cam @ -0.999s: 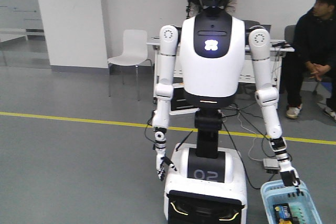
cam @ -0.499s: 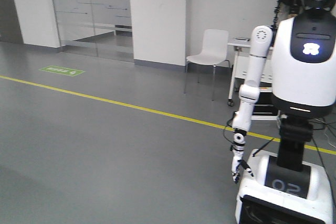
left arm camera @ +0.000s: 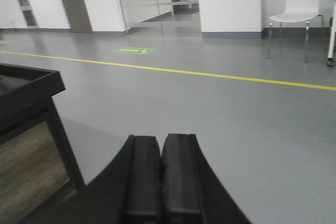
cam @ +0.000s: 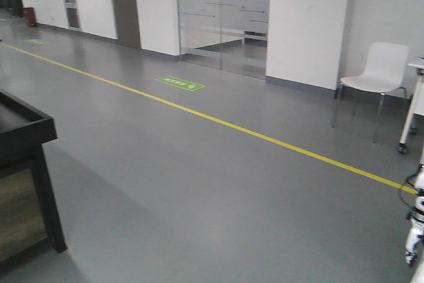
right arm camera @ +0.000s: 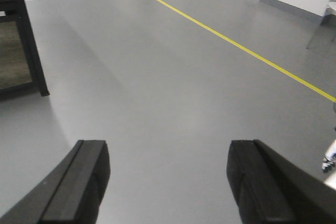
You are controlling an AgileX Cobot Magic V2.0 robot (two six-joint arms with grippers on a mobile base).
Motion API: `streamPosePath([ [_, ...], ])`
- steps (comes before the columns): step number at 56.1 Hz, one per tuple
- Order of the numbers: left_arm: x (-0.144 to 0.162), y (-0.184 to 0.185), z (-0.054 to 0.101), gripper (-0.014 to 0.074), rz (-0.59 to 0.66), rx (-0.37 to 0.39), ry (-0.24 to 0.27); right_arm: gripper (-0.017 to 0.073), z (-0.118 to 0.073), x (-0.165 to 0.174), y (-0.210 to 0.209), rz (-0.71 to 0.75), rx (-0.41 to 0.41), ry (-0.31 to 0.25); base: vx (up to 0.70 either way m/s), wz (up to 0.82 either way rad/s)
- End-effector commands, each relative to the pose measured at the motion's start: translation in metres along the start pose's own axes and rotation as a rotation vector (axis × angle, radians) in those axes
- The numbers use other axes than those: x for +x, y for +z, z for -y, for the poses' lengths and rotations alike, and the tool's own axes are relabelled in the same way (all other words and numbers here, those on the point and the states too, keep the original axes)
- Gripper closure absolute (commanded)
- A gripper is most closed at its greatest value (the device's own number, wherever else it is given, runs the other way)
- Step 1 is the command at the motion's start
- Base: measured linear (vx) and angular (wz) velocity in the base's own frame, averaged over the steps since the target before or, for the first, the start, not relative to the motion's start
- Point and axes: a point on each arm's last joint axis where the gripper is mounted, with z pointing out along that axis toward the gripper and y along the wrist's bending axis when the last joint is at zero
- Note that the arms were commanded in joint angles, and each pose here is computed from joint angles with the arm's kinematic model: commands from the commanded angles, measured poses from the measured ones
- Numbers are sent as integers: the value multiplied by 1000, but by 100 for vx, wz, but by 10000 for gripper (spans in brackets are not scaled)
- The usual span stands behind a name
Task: Pick snacks and fruit into basket
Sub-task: 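Drive the base away from the other robot toward the fruit stand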
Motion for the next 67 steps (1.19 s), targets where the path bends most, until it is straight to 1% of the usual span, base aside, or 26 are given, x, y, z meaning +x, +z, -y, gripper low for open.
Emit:
streamPosePath([
  [1, -16, -1, -2, 513, 96, -16, -10, 27, 4, -16, -3, 102, 35, -8, 11, 61],
  [27, -16, -1, -2, 513, 96, -16, -10, 27, 4, -16, -3, 102, 35, -8, 15, 60],
  [67, -16, -1, -2, 513, 96, -16, -10, 27, 4, -16, -3, 102, 35, -8, 18, 67],
])
